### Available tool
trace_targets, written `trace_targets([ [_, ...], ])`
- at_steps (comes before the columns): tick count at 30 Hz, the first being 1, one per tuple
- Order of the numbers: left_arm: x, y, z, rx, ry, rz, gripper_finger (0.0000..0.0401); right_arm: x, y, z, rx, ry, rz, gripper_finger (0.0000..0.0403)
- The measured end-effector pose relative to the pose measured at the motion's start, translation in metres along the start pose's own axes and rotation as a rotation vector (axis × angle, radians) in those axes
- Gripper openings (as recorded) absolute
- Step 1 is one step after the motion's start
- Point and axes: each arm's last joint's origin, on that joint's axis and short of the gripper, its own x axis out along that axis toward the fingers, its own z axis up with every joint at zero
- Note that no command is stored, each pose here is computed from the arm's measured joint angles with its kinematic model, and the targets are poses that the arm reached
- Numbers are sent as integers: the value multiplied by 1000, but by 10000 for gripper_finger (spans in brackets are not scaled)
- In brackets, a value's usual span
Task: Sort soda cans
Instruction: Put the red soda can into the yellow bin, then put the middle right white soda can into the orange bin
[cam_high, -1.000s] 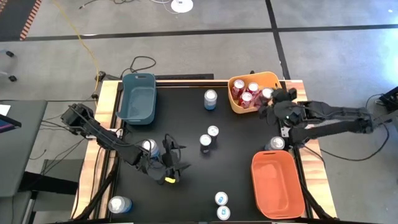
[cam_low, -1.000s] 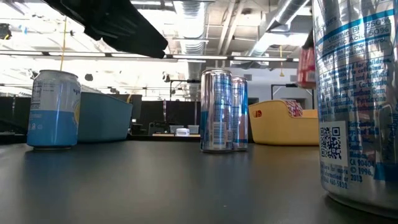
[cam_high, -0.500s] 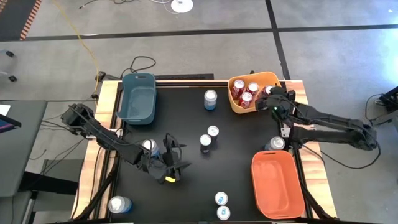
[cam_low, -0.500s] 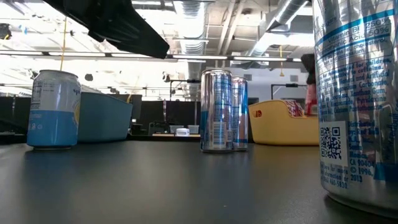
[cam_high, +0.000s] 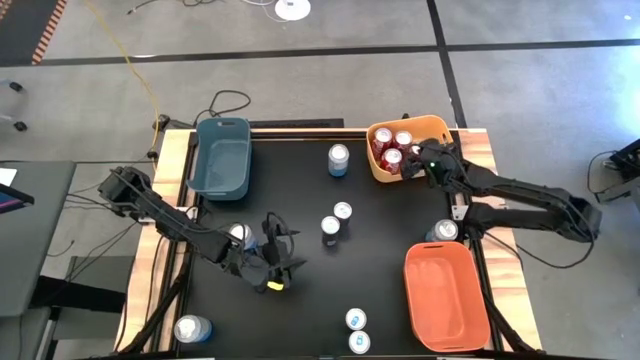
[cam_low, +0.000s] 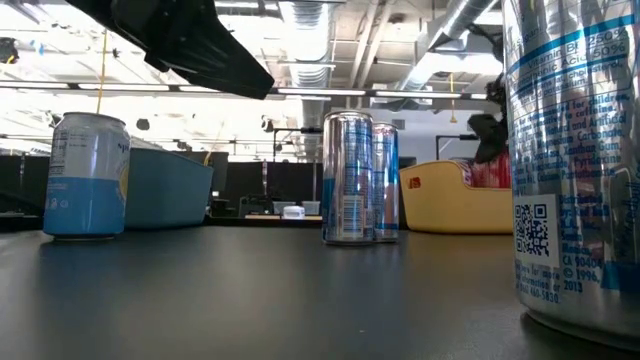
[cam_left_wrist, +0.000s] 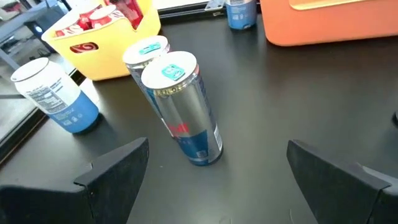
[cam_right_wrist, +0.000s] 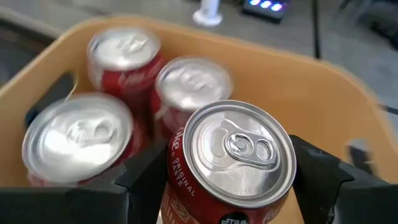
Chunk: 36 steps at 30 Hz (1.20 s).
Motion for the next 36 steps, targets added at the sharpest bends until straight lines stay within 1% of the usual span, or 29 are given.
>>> trace_targets([
  [2,0,0,-1,-8,10,2,377,5,4,-2,-48,30,41,286],
  [6,0,1,-3,-38,20,5,377,13,10,-6,-71,61,36,286],
  [11,-1,-1,-3,-51,20,0,377,20,14,-5,-82,51,35,292],
  [15,-2,-1,-3,-52,19,-4,377,21,15,-4,-80,45,38,317],
  [20,-2,-1,-4,-60,27,-2,377,19,14,-4,-74,40,47,363],
  [23,-2,-1,-5,-64,33,0,377,14,14,-3,-72,28,67,383],
  [26,-2,-1,-5,-68,35,1,377,5,14,0,-62,-1,94,391],
  [33,-2,-1,-5,-85,35,1,377,-24,10,9,3,-120,185,384],
  [36,-2,-1,-5,-103,35,2,377,-36,5,11,57,-165,217,378],
])
